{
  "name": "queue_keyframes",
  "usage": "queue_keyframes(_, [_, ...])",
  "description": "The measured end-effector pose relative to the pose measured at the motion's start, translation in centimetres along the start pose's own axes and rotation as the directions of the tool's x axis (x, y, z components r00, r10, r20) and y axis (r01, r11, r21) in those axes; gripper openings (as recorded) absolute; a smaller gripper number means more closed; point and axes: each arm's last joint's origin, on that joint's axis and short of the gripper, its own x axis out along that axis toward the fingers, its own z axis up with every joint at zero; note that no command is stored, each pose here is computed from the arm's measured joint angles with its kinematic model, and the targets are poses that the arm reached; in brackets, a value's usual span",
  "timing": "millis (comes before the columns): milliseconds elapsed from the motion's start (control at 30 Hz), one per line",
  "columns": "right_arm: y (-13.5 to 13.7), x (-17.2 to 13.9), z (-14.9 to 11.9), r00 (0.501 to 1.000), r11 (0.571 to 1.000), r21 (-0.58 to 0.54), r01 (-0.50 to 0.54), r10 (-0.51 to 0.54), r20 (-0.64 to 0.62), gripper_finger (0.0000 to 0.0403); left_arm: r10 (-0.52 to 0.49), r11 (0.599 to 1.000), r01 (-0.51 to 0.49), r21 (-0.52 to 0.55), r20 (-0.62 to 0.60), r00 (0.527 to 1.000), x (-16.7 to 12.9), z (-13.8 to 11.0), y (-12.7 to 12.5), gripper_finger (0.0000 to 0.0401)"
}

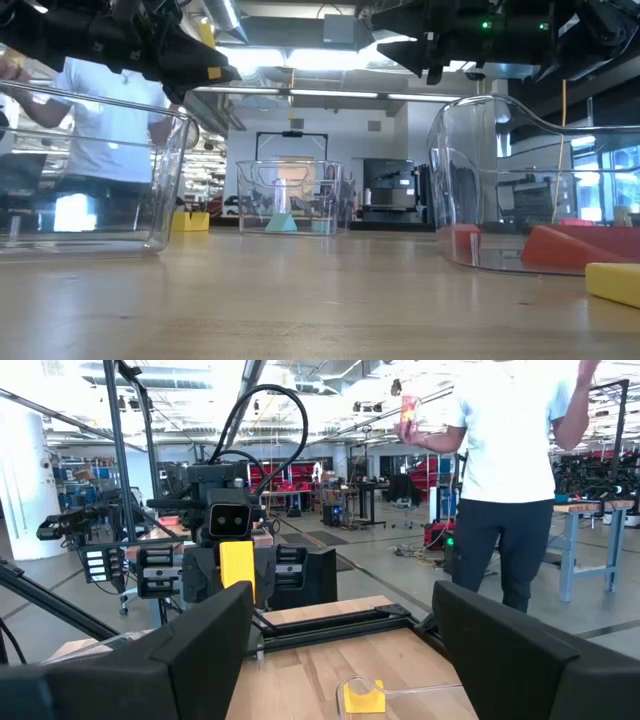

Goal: Sort & place blocks by color
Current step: Put the top right yellow block into the bottom left transparent bin

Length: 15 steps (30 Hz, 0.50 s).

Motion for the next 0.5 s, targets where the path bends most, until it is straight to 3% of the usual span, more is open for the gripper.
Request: queue_keyframes(500, [0.00,0.00,0.00,1.000,1.000,0.000,0.000,0.000,0.000,0.0311,-0.071,0.997,0.071,-0.001,-0.010,0.997,-0.01,-0.02,-0.23,0.0120])
